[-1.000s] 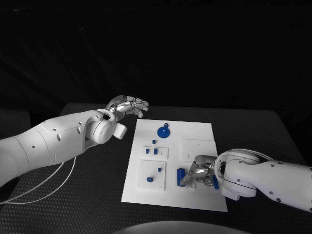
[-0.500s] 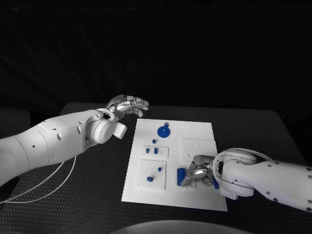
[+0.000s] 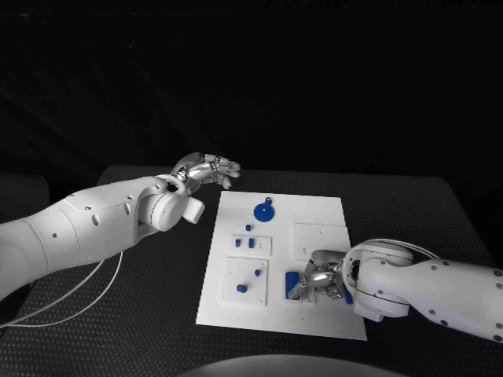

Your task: Assemble the parts on the task board

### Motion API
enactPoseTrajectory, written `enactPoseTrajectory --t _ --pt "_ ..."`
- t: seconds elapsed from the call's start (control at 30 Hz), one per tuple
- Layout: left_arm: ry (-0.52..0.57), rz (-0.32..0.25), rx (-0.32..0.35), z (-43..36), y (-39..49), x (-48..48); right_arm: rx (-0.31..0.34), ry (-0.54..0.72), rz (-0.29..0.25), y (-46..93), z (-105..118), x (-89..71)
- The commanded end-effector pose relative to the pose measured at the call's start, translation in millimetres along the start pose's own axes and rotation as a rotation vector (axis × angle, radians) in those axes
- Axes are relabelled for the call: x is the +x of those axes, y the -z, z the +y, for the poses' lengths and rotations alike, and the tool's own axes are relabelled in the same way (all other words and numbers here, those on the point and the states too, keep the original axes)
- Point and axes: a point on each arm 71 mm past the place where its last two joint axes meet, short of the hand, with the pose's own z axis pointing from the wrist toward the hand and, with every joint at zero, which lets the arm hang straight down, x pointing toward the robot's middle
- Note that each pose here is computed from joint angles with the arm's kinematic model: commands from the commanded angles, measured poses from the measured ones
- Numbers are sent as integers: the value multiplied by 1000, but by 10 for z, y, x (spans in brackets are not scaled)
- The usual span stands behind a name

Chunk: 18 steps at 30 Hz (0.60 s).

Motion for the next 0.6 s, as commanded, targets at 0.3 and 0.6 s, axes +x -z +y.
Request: enactPoseTrajectory --t 0.3,0.6 --pt "9 13 5 -9 -4 19 19 4 -18 47 -144 -26" --pt "8 8 4 -6 0 -1 -75 -82 -113 246 -164 -255"
